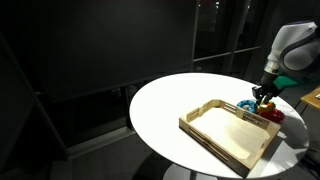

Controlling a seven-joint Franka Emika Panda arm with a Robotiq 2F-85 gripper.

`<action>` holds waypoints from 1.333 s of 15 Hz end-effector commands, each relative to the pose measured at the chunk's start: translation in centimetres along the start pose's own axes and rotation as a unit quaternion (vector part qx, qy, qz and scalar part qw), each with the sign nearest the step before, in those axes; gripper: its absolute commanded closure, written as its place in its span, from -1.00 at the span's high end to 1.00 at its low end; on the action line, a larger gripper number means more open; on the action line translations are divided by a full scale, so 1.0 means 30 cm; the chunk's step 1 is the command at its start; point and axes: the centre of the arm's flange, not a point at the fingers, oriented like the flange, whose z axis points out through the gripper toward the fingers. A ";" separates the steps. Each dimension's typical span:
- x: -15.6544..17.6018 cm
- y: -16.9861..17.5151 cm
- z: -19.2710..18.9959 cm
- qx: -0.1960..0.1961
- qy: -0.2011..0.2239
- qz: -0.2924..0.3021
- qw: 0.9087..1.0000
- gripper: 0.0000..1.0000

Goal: Remove the green donut plush toy and put it on top of the donut orange plush toy

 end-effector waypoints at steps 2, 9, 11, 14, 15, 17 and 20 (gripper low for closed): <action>-0.007 0.001 -0.006 -0.005 -0.007 0.002 1.000 0.48; -0.006 0.009 -0.067 0.001 -0.004 -0.004 1.000 1.00; -0.006 0.015 -0.102 0.006 -0.007 -0.008 1.000 1.00; -0.011 0.018 -0.157 0.013 -0.019 -0.016 1.000 1.00; -0.017 0.016 -0.179 0.016 -0.024 -0.022 0.999 1.00; -0.027 0.014 -0.219 0.022 -0.035 -0.033 0.999 1.00; -0.050 0.013 -0.283 0.034 -0.059 -0.064 0.996 1.00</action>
